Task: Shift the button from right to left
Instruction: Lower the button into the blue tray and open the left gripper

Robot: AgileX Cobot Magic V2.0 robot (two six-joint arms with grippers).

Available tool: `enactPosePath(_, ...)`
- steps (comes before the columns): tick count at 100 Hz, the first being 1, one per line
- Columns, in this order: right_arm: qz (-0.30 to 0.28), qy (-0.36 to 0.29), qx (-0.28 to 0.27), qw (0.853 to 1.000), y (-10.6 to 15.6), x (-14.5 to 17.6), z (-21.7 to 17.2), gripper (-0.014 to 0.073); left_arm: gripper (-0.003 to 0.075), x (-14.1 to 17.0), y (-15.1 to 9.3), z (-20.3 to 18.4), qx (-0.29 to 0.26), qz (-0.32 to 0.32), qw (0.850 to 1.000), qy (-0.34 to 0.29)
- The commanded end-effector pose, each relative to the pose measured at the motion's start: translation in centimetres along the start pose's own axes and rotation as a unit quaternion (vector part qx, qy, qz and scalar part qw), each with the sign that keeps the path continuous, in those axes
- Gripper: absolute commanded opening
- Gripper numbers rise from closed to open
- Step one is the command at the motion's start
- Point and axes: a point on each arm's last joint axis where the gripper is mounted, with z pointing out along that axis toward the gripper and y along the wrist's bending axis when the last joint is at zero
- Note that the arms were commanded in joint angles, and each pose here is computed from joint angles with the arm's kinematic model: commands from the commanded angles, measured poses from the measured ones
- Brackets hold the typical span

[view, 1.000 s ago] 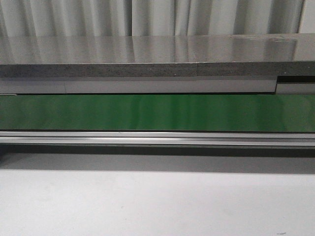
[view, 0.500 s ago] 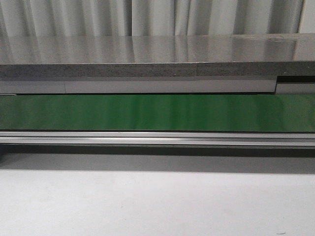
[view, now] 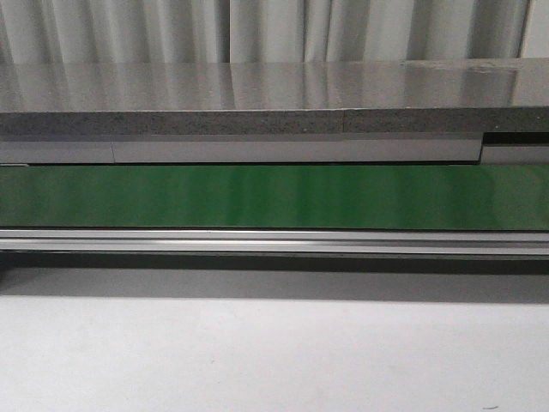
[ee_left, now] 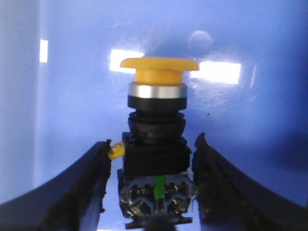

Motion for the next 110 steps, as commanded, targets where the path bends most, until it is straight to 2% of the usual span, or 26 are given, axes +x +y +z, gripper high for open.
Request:
enactPosePath(1, -0.006, -0.046, 0.006, 0.999, -0.1, -1.5, -0.1, -0.0067, 0.0435, -0.9, 0.2, -2.6, -0.008, -0.004, 0.999, -0.051)
enactPosePath(9, -0.006, -0.046, 0.006, 0.999, -0.1, -1.5, -0.1, -0.0067, 0.0484, -0.9, 0.2, -2.6, -0.008, -0.004, 0.999, -0.051)
enactPosePath(45, -0.006, -0.046, 0.006, 0.999, -0.1, -1.5, -0.1, -0.0067, 0.0468, -1.6, 0.7, -4.3, -0.021, 0.003, 0.998, -0.059)
enactPosePath(50, -0.006, -0.046, 0.006, 0.999, -0.1, -1.5, -0.1, -0.0067, 0.0432, -1.9, 0.7, -5.3, -0.023, -0.001, 0.997, -0.071)
enactPosePath(57, -0.006, -0.046, 0.006, 0.999, -0.1, -1.5, -0.1, -0.0067, 0.0341, -2.1, 0.8, -7.1, -0.028, -0.012, 0.995, -0.096)
enactPosePath(75, -0.006, -0.046, 0.006, 0.999, -0.1, -1.5, -0.1, -0.0067, -0.0021, -2.1, 0.0, -12.3, -0.004, -0.036, 0.984, -0.173)
enactPosePath(93, -0.006, -0.046, 0.006, 0.999, -0.1, -1.5, -0.1, -0.0067, -0.0020, -1.8, -3.0, -16.6, 0.010, -0.009, 0.973, -0.232)
enactPosePath(110, -0.006, -0.046, 0.006, 0.999, -0.1, -1.5, -0.1, -0.0067, -0.0020, -1.6, -7.8, -19.7, 0.040, 0.029, 0.959, -0.280)
